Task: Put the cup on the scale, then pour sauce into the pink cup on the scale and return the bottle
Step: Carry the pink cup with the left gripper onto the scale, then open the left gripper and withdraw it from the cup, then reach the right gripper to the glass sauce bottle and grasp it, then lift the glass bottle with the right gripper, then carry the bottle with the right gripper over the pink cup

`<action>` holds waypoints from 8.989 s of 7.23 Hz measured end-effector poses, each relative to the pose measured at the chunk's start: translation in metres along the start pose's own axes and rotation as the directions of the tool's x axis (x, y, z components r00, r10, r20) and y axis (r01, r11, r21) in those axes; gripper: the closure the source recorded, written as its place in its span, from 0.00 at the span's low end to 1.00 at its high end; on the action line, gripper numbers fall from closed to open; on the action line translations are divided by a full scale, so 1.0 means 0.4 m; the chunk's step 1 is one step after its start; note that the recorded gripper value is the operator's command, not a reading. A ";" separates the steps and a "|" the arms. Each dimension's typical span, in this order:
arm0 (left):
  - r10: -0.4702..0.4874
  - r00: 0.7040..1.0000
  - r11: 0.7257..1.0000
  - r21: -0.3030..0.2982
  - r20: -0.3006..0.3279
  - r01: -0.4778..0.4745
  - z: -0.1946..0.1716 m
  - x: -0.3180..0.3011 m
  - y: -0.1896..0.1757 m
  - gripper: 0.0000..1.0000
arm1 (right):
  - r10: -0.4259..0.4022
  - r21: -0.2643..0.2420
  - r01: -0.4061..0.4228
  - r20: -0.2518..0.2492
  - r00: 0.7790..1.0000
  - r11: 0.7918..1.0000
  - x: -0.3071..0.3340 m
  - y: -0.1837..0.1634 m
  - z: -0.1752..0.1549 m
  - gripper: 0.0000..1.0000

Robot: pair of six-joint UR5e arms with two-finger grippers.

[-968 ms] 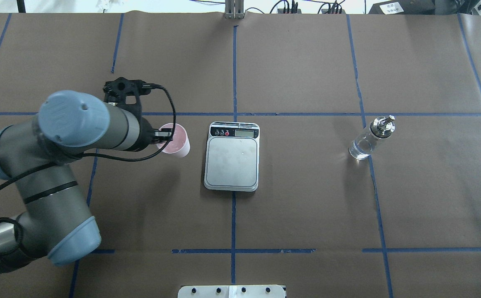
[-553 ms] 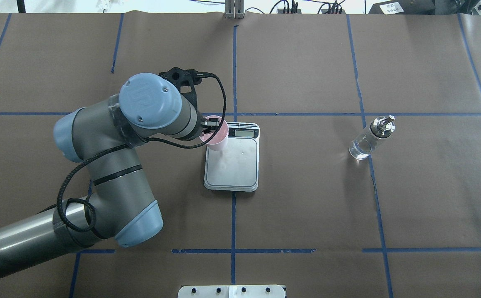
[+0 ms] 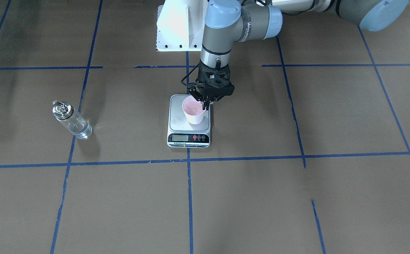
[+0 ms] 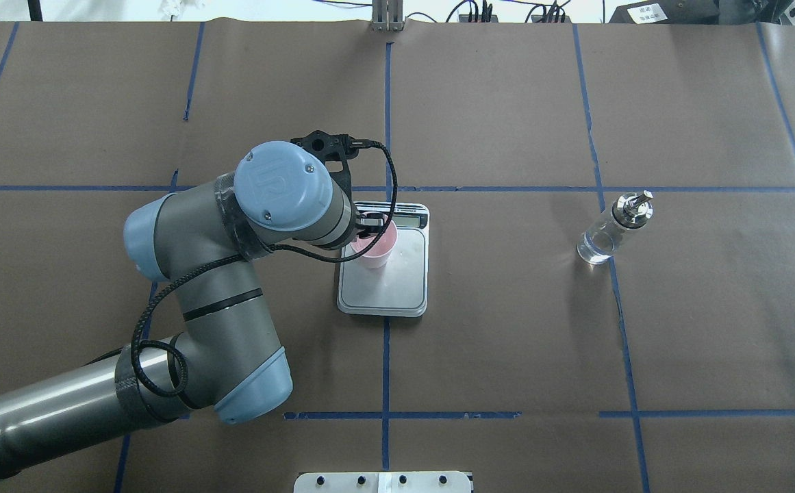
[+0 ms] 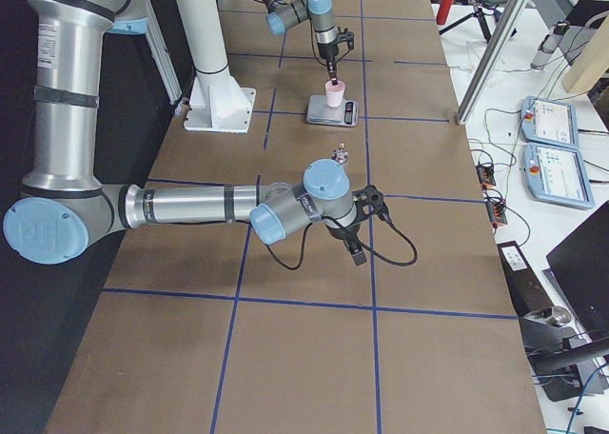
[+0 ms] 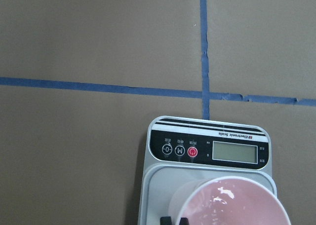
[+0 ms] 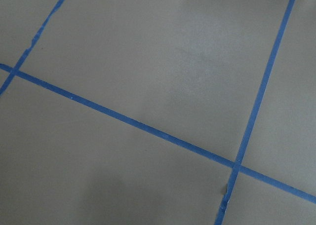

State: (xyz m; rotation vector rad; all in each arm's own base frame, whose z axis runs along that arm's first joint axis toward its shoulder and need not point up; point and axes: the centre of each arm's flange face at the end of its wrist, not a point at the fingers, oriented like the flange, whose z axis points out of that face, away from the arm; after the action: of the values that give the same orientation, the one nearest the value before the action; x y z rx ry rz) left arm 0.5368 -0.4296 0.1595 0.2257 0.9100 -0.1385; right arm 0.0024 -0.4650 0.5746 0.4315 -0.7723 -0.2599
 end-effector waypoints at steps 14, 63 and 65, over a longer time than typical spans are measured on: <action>0.574 0.813 0.818 -0.101 0.096 -0.566 -0.433 -1.303 -0.454 0.00 | 0.308 0.029 -0.323 0.230 0.923 0.946 -0.597 -0.137 -0.001 0.00; 0.295 0.953 0.921 -0.286 0.068 -0.265 -0.430 -1.831 -0.215 0.00 | -0.272 0.124 0.708 -0.867 0.419 0.695 -1.579 -0.326 0.414 1.00; 0.296 0.953 0.921 -0.285 0.068 -0.266 -0.431 -1.830 -0.216 0.00 | -0.336 -0.025 0.780 -0.911 0.241 0.626 -1.629 -0.330 0.472 1.00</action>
State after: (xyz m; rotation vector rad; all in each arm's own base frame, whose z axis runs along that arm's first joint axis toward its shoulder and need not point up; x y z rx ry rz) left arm -0.0579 -0.4527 0.6272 0.0885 0.7680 0.2403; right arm -0.5928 -0.3866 0.2324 1.2123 0.4540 -0.5191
